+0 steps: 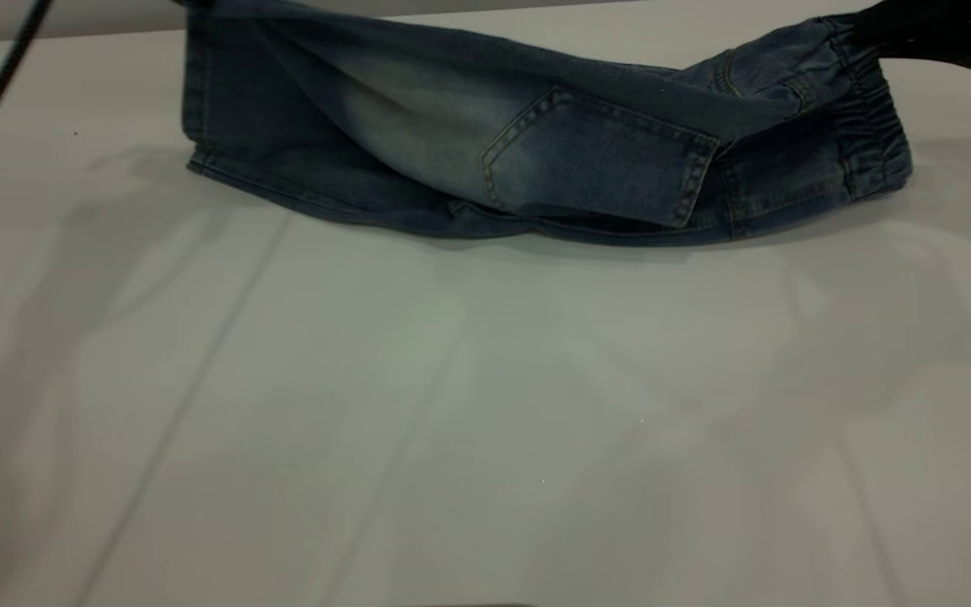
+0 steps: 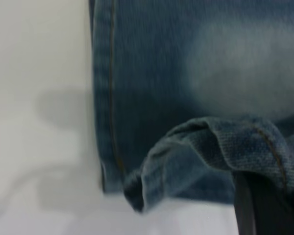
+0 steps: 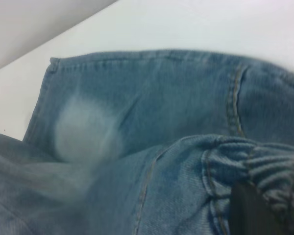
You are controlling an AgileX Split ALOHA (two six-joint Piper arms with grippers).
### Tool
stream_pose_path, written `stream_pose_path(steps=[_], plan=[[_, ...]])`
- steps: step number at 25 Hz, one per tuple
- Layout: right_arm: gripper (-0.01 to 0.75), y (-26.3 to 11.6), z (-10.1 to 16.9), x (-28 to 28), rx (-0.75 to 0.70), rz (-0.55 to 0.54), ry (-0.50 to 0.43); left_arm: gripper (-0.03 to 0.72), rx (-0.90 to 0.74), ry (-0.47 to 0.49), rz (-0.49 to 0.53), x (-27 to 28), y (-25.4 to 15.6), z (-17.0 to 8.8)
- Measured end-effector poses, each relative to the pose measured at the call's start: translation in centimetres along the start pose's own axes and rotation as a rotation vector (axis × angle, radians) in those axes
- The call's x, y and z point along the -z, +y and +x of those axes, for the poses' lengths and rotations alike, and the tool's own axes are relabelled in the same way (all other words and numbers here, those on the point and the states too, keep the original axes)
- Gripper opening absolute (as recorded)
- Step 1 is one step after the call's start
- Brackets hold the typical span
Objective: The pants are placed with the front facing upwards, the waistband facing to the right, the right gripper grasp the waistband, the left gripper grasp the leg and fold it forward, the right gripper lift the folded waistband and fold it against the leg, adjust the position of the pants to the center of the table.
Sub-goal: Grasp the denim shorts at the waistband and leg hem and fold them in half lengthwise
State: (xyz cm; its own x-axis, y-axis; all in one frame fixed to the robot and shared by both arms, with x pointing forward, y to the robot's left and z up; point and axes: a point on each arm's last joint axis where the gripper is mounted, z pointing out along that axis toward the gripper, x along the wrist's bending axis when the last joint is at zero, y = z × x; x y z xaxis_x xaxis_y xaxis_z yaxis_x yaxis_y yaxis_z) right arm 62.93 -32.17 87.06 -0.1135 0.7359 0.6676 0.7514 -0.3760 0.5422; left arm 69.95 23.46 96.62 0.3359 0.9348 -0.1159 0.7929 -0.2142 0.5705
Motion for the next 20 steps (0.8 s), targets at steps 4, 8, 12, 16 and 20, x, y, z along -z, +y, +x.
stream_pose_path(steps=[4,8,12,16,20], plan=[[0.036,0.8,-0.7,-0.9,0.038,-0.010,0.004,0.048,-0.044,-0.005,-0.002,-2.8,0.7,0.0],[0.054,1.1,-1.4,-1.7,0.047,-0.012,-0.007,0.048,-0.088,0.001,-0.010,-5.7,0.7,-0.1],[0.132,1.3,-2.2,-2.2,0.050,-0.014,-0.031,0.048,-0.104,0.035,-0.040,-7.6,0.5,0.4],[0.260,2.0,-2.6,-2.4,0.061,-0.029,-0.081,0.048,-0.153,0.101,-0.090,-8.5,0.6,1.1],[0.417,2.3,-2.9,-2.4,0.045,-0.035,-0.118,0.055,-0.204,0.151,-0.135,-8.7,0.9,1.6]])
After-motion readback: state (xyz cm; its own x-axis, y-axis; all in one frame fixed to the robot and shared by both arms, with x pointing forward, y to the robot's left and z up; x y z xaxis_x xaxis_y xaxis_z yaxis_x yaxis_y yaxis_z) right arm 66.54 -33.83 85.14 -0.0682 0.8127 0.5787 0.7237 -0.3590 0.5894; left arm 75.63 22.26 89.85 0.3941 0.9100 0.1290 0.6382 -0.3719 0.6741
